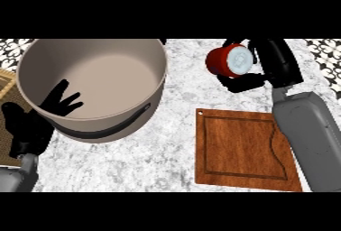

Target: Pick the can from the cutting board and place it in the pot

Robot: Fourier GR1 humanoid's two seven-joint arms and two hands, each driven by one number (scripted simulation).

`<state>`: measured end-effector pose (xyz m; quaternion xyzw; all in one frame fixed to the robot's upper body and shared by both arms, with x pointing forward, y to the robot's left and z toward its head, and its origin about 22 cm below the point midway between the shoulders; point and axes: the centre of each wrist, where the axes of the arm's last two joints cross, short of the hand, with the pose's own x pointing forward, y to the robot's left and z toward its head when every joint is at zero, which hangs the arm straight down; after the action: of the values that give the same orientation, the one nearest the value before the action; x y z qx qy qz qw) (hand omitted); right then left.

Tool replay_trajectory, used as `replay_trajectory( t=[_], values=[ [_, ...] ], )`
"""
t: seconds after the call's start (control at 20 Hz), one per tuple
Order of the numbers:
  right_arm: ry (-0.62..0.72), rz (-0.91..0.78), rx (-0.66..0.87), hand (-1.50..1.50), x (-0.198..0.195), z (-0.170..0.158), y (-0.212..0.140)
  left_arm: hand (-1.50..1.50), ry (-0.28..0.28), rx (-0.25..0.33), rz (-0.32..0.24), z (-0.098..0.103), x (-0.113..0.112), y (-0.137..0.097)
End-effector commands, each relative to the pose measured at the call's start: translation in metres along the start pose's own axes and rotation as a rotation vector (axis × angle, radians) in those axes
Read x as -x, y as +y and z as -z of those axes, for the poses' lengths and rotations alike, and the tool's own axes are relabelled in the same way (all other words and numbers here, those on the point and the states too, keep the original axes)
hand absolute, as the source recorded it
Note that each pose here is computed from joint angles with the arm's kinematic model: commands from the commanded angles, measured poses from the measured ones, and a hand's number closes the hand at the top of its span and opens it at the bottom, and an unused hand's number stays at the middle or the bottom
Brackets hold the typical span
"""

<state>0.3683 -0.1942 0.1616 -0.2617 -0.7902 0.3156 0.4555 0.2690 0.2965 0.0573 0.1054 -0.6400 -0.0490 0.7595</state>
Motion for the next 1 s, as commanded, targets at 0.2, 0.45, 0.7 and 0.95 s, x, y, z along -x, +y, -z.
replay_trajectory(
  t=[0.2,0.45,0.7,0.95],
  values=[
    [-0.147,0.092,0.013,1.50,-0.067,0.036,-0.025,0.00,0.200,-0.181,0.177,0.000,0.032,0.038],
    [-0.134,0.097,-0.076,1.50,-0.101,0.054,-0.030,0.00,0.196,-0.165,0.190,-0.004,0.029,0.041],
    [-0.080,0.122,-0.143,1.50,-0.133,0.079,-0.019,0.00,0.198,-0.169,0.184,-0.002,0.033,0.028],
    [-0.049,0.110,-0.211,1.50,-0.149,0.103,0.010,0.00,0.170,-0.131,0.174,0.001,0.026,0.020]
  ],
)
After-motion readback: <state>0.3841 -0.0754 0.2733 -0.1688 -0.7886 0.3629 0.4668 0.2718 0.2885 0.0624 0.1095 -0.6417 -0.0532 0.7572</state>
